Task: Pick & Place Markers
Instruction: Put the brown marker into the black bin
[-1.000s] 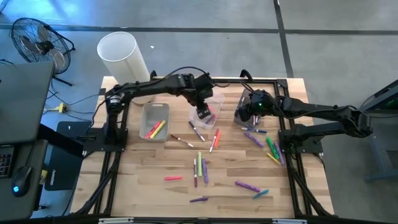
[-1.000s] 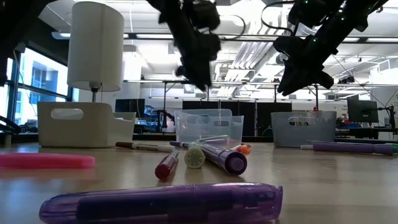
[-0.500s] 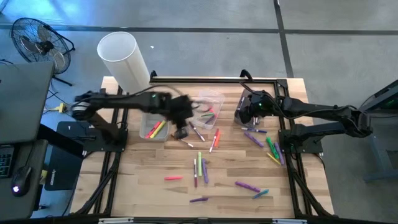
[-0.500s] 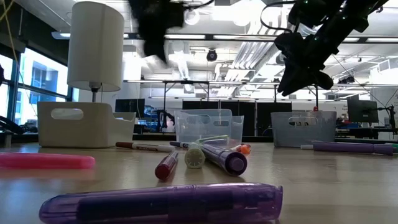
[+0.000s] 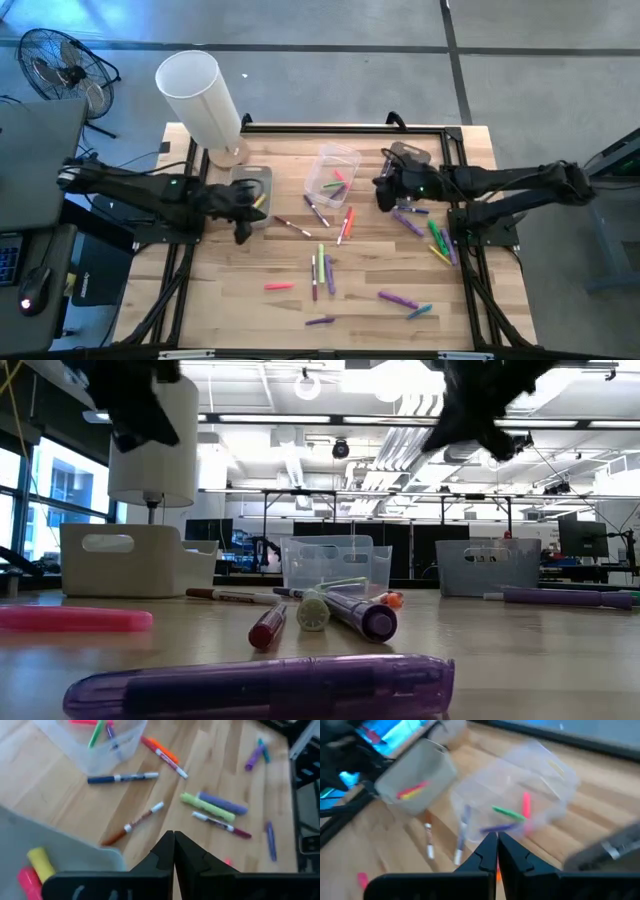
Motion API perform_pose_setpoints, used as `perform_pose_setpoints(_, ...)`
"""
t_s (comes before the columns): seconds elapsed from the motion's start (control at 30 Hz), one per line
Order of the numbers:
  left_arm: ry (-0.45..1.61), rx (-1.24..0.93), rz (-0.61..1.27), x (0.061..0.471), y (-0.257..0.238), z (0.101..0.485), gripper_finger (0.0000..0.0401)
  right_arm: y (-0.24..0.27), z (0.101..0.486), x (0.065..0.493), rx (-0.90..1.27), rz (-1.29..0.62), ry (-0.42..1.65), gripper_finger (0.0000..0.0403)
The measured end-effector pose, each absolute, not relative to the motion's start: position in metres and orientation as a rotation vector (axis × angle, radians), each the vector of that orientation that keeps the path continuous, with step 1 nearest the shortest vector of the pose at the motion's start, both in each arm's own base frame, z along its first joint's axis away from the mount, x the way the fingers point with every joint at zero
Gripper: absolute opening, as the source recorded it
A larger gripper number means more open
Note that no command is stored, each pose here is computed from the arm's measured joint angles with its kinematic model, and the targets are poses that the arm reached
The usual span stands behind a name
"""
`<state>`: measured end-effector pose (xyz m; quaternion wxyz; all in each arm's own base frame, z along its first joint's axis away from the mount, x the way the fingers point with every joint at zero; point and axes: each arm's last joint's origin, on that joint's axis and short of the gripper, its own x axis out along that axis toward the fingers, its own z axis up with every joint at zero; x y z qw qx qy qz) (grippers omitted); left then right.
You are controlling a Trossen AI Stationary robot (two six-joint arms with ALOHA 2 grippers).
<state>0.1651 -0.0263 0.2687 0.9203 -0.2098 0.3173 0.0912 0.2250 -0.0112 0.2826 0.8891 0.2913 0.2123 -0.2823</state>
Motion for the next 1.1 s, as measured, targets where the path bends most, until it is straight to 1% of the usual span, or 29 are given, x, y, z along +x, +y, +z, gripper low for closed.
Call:
perform_pose_setpoints(0.07, 0.64, -0.432, 0.171, 0.148, -0.029, 0.265, 0.0002, 0.001, 0.304, 0.241, 0.564, -0.58, 0.4, 0.0001)
perform_pose_setpoints(0.13, 0.57, -0.45, 0.149, 0.141, -0.031, 0.269, 0.0001, 0.014, 0.317, 0.261, 0.511, -0.586, 0.409, 0.0001)
perform_pose_setpoints(0.2, 0.559, -0.442, 0.146, 0.131, -0.031, 0.266, 0.0001, 0.027, 0.332, 0.288, 0.475, -0.567, 0.409, 0.0)
perform_pose_setpoints(0.33, 0.525, -0.433, 0.121, 0.123, -0.031, 0.268, 0.0001, 0.047, 0.342, 0.347, 0.408, -0.535, 0.508, 0.0)
perform_pose_setpoints(0.4, 0.518, -0.425, 0.111, 0.121, -0.031, 0.269, 0.0001, 0.054, 0.339, 0.377, 0.376, -0.513, 0.58, 0.0)
perform_pose_setpoints(0.6, 0.532, -0.45, 0.077, 0.12, -0.032, 0.269, 0.0001, 0.065, 0.315, 0.452, 0.29, -0.478, 0.721, 0.0007)
perform_pose_setpoints(0.67, 0.544, -0.458, 0.049, 0.121, -0.033, 0.269, 0.0001, 0.065, 0.302, 0.472, 0.26, -0.441, 0.763, 0.0017)
perform_pose_setpoints(0.77, 0.56, -0.465, 0.019, 0.121, -0.034, 0.268, 0.0001, 0.06, 0.278, 0.493, 0.274, -0.425, 0.84, 0.0038)
perform_pose_setpoints(0.93, 0.566, -0.474, 0.001, 0.12, -0.034, 0.268, 0.0001, 0.05, 0.232, 0.511, 0.305, -0.438, 0.959, 0.0084)
perform_pose_setpoints(1.1, 0.573, -0.479, -0.017, 0.12, -0.035, 0.268, 0.0001, 0.049, 0.198, 0.509, 0.277, -0.465, 1.055, 0.0114)
